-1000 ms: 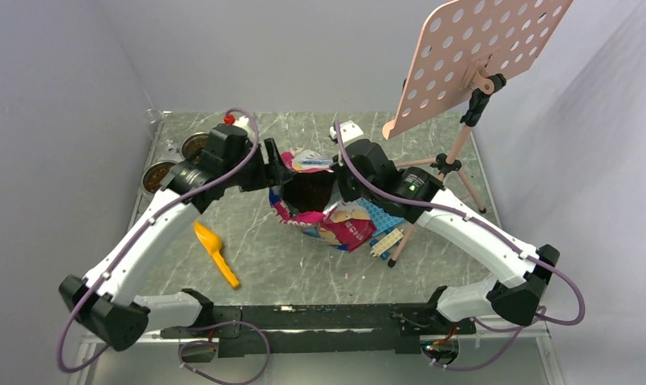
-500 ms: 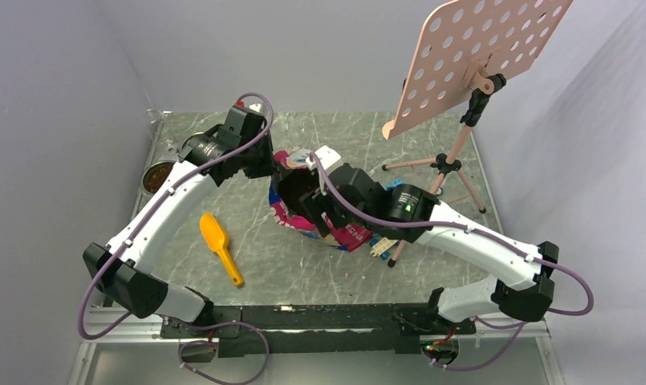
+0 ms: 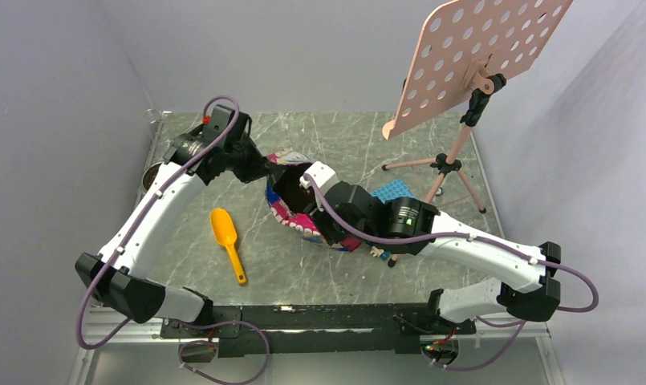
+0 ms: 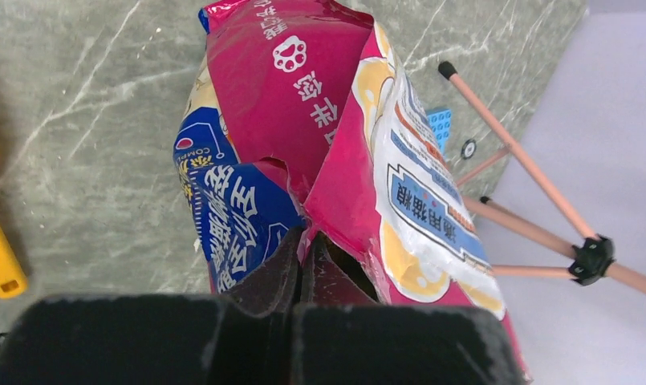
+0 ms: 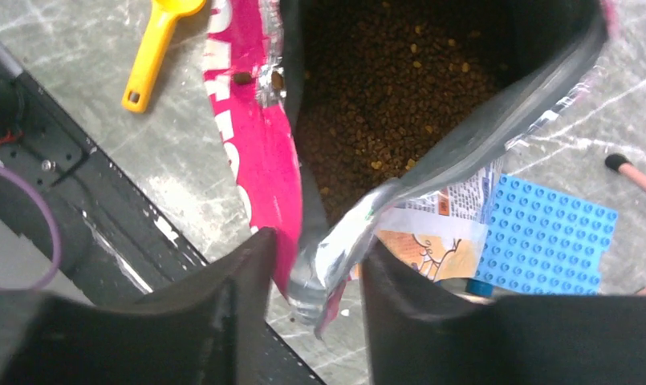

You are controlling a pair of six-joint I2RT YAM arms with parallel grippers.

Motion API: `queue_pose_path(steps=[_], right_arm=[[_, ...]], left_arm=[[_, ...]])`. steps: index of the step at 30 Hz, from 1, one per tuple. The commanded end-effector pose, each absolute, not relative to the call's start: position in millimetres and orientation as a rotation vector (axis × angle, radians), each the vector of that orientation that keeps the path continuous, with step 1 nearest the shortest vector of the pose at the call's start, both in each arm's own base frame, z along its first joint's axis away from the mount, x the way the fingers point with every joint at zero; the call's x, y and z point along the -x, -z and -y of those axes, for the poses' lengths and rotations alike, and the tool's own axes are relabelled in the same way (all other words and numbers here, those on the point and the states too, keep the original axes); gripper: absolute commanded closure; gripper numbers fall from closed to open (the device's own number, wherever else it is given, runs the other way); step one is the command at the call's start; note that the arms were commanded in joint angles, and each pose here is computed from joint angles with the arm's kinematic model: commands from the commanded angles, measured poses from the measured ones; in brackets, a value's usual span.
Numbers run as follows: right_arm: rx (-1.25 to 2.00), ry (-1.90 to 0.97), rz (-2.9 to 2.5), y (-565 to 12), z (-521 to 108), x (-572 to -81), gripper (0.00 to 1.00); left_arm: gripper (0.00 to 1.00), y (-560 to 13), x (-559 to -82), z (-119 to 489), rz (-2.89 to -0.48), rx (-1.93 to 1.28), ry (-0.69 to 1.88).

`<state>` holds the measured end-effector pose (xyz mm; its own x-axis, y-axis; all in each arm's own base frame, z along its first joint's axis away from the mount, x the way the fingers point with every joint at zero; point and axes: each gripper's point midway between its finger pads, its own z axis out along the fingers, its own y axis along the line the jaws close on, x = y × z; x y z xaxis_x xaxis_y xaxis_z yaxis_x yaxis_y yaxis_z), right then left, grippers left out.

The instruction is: Serve the pet food

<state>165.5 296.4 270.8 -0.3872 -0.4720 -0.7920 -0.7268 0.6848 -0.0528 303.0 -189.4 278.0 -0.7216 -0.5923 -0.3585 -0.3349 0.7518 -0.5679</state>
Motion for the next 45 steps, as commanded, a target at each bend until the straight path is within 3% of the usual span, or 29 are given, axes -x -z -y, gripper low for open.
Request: queue_pose_path(steps=[1, 5, 14, 21, 22, 26, 28, 32, 39, 43, 45], right_arm=[[0.902, -0.327, -2.007, -274, -300, -179, 0.66], [0.921, -0.348, -2.014, -269, -293, -171, 1.00], [0.800, -0.365, -1.998, -294, -256, -165, 1.00], [0.799, -0.344, -1.960, -315, -249, -172, 1.00], [0.820, -0.353, -1.957, -316, -253, -171, 0.98], [0.889, -0.393, -1.950, -317, -269, -167, 0.53], [0.924, -0.427, -1.932, -316, -276, -165, 0.43], [0.993, -0.478, -1.905, -314, -282, -156, 0.38], [1.128, -0.417, -1.908, -287, -280, -153, 0.26], [1.162, -0.371, -1.886, -286, -277, -157, 0.25], [1.168, -0.352, -1.880, -286, -276, -159, 0.25]], left_arm=[[1.00, -337, -296, 186, -2.222, 0.886, 0.898], [1.00, -332, -295, 164, -2.174, 1.064, 0.878], [1.00, -332, -298, 126, -2.063, 1.324, 0.849], [1.00, -337, -298, 127, -2.028, 1.339, 0.947], [1.00, -337, -298, 133, -2.042, 1.322, 0.984], [1.00, -337, -296, 144, -2.028, 1.304, 1.101], [1.00, -340, -295, 142, -1.999, 1.294, 1.113], [0.99, -345, -287, 130, -1.975, 1.288, 1.044], [0.59, -339, -266, 130, -1.934, 1.347, 1.126], [0.19, -342, -257, 125, -1.911, 1.374, 1.123], [0.15, -341, -258, 126, -1.927, 1.386, 1.110]])
